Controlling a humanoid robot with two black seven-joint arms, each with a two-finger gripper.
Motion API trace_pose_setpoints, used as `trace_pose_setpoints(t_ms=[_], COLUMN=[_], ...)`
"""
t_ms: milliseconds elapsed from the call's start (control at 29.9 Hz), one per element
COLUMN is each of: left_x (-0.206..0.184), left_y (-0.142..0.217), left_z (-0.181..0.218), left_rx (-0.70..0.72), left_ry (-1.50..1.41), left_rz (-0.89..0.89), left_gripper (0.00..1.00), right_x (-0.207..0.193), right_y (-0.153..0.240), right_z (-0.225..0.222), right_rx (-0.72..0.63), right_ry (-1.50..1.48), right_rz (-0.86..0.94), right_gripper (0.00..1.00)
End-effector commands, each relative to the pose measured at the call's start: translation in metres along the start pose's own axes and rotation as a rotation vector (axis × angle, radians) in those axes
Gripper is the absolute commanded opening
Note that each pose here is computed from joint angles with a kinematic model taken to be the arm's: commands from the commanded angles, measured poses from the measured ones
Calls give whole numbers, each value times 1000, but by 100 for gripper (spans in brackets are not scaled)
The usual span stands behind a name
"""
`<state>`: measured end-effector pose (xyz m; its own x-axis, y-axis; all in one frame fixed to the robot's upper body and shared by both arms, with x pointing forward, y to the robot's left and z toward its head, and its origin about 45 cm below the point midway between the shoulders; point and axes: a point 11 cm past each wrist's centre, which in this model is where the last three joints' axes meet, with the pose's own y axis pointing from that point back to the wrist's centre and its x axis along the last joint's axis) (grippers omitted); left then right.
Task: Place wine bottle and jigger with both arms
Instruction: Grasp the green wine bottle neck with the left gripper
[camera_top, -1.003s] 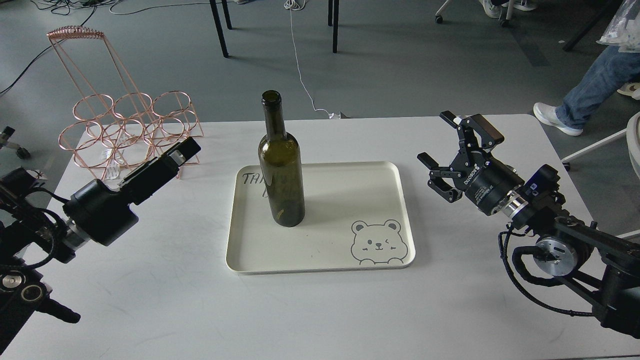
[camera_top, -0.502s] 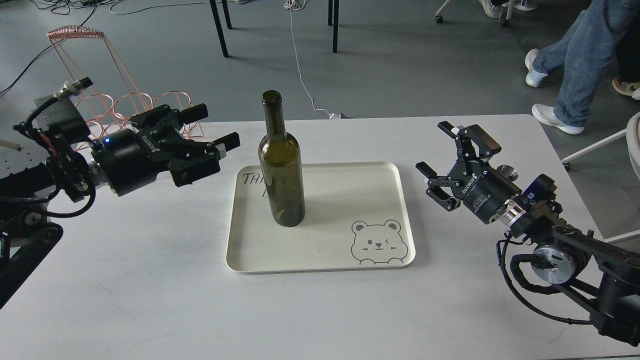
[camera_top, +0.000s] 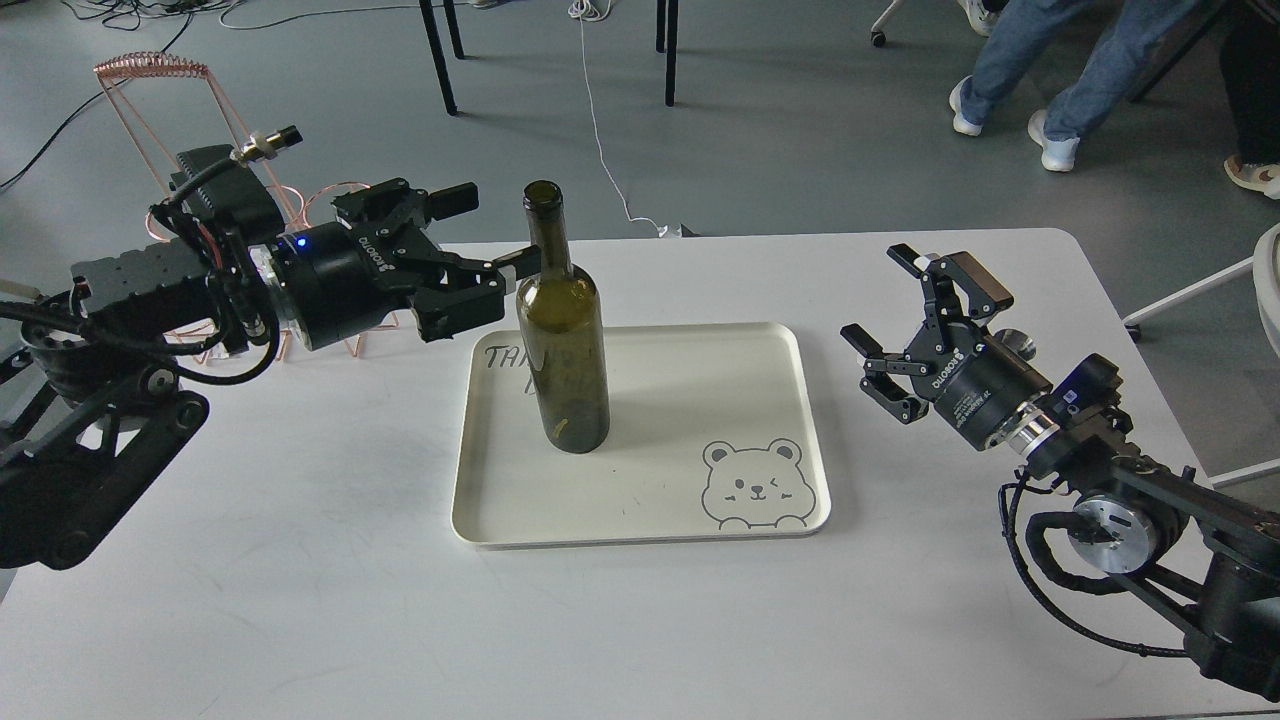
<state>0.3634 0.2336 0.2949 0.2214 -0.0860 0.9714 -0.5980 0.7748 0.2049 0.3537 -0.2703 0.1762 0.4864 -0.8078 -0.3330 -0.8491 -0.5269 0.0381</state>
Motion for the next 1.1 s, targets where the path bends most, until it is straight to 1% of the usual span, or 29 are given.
trace_pose_setpoints(t_ms=[0, 301, 635, 736, 970, 1070], left_x=[-3, 2, -3, -3, -1, -1], left_y=[-4, -24, -33, -35, -38, -38], left_z=[5, 16, 17, 19, 21, 21], left_rx=[-16, -61, -69, -74, -84, -84], left_ry=[9, 6, 29, 35, 36, 36], left_rz=[-2, 8, 9, 13, 20, 20], left_gripper=[98, 98, 95, 92, 80, 77], right_x=[0, 1, 2, 2, 3, 2], right_y=[1, 1, 4, 4, 5, 4], right_z=[0, 0, 3, 4, 2, 3], right_rx=[0, 1, -3, -4, -3, -3], right_ry=[-1, -1, -7, -8, -5, -6], right_rz=[2, 3, 12, 12, 13, 10], right_gripper=[99, 99, 99, 99, 99, 99])
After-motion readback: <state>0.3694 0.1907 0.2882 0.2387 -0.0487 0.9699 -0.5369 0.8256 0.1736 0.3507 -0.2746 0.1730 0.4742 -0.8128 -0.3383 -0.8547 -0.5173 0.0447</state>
